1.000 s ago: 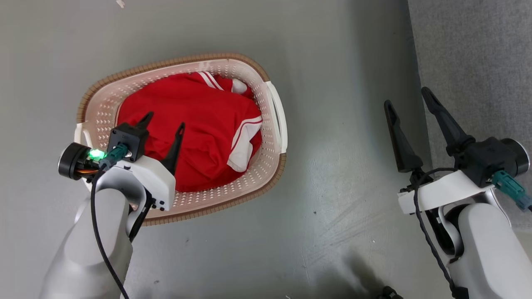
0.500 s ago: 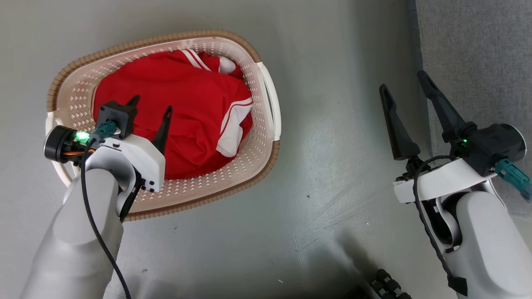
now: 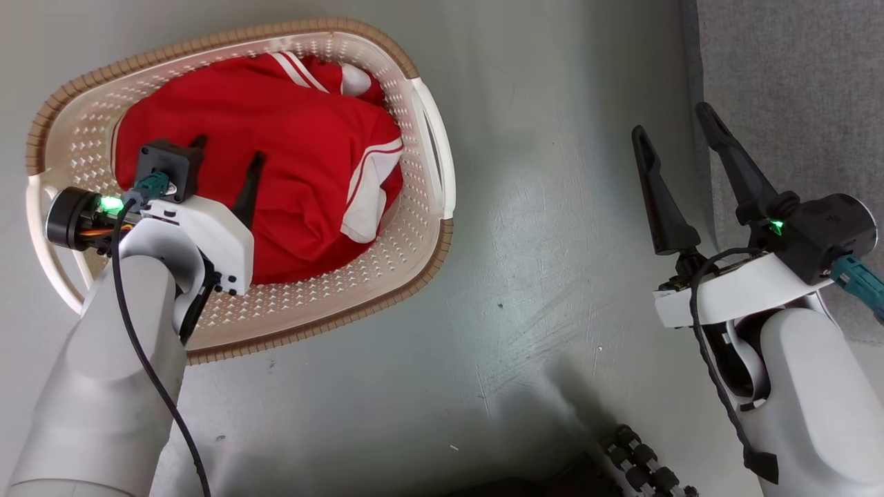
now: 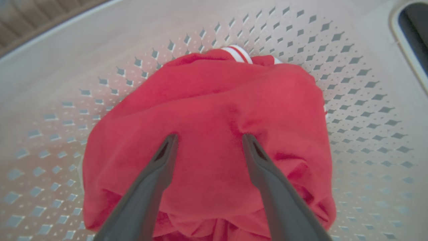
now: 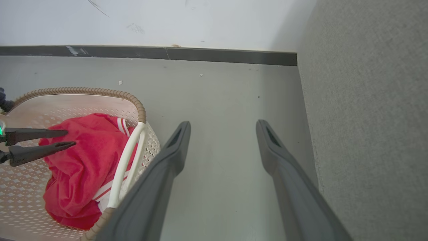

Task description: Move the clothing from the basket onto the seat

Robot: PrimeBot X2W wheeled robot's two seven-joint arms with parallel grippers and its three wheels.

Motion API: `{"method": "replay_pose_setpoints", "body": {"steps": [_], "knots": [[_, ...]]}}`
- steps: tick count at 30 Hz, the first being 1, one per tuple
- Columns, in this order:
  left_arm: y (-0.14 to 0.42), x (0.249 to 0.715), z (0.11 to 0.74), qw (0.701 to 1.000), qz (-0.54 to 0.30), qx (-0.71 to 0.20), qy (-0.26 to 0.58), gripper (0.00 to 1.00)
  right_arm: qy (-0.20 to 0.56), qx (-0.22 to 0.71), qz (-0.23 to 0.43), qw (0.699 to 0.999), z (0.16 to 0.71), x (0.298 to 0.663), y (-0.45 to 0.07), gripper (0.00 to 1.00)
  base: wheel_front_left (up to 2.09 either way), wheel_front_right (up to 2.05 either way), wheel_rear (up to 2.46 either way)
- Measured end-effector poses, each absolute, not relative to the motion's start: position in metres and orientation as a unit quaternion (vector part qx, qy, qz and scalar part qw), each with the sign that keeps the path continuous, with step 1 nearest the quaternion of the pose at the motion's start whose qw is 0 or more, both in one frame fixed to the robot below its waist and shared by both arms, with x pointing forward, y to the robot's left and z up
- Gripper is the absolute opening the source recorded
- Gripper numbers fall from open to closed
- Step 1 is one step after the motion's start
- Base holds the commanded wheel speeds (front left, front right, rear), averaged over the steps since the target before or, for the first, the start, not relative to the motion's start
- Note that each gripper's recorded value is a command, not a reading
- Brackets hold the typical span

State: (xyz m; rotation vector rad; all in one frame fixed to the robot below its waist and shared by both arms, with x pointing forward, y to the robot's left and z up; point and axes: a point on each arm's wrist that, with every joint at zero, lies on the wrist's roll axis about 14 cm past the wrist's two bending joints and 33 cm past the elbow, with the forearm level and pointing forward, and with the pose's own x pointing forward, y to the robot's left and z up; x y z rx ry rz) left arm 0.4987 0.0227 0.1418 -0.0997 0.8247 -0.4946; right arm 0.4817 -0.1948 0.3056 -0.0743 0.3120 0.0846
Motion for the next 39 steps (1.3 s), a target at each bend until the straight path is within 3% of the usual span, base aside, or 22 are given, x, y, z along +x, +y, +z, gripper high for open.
{"method": "replay_pose_setpoints", "body": {"steps": [21, 23, 24, 28, 30, 31, 39], "knots": [[0.013, 0.495, 0.107, 0.871, -0.251, -0.043, 0.419, 0.98, 0.169, -0.036, 0.033, 0.984, 0.287, 0.482, -0.203, 1.0, 0.0, 0.0, 0.0], [0.011, 0.494, 0.104, 0.87, -0.255, -0.039, 0.421, 0.88, 0.17, -0.036, 0.032, 0.984, 0.286, 0.482, -0.204, 1.0, 0.0, 0.0, 0.0], [0.011, 0.494, 0.103, 0.869, -0.258, -0.035, 0.421, 0.67, 0.17, -0.036, 0.032, 0.984, 0.286, 0.482, -0.204, 1.0, 0.0, 0.0, 0.0], [0.011, 0.495, 0.099, 0.869, -0.261, -0.029, 0.42, 0.38, 0.168, -0.035, 0.03, 0.985, 0.285, 0.484, -0.206, 1.0, 0.0, 0.0, 0.0], [0.01, 0.495, 0.098, 0.869, -0.261, -0.03, 0.42, 0.18, 0.168, -0.035, 0.028, 0.985, 0.285, 0.485, -0.207, 1.0, 0.0, 0.0, 0.0], [0.01, 0.494, 0.097, 0.869, -0.261, -0.031, 0.419, 0.0, 0.167, -0.033, 0.026, 0.985, 0.286, 0.485, -0.208, 1.0, 0.0, 0.0, 0.0], [-0.002, 0.498, 0.106, 0.875, -0.262, -0.048, 0.404, 0.0, 0.159, -0.037, 0.018, 0.986, 0.292, 0.488, -0.214, 1.0, 0.0, 0.0, 0.0]]}}
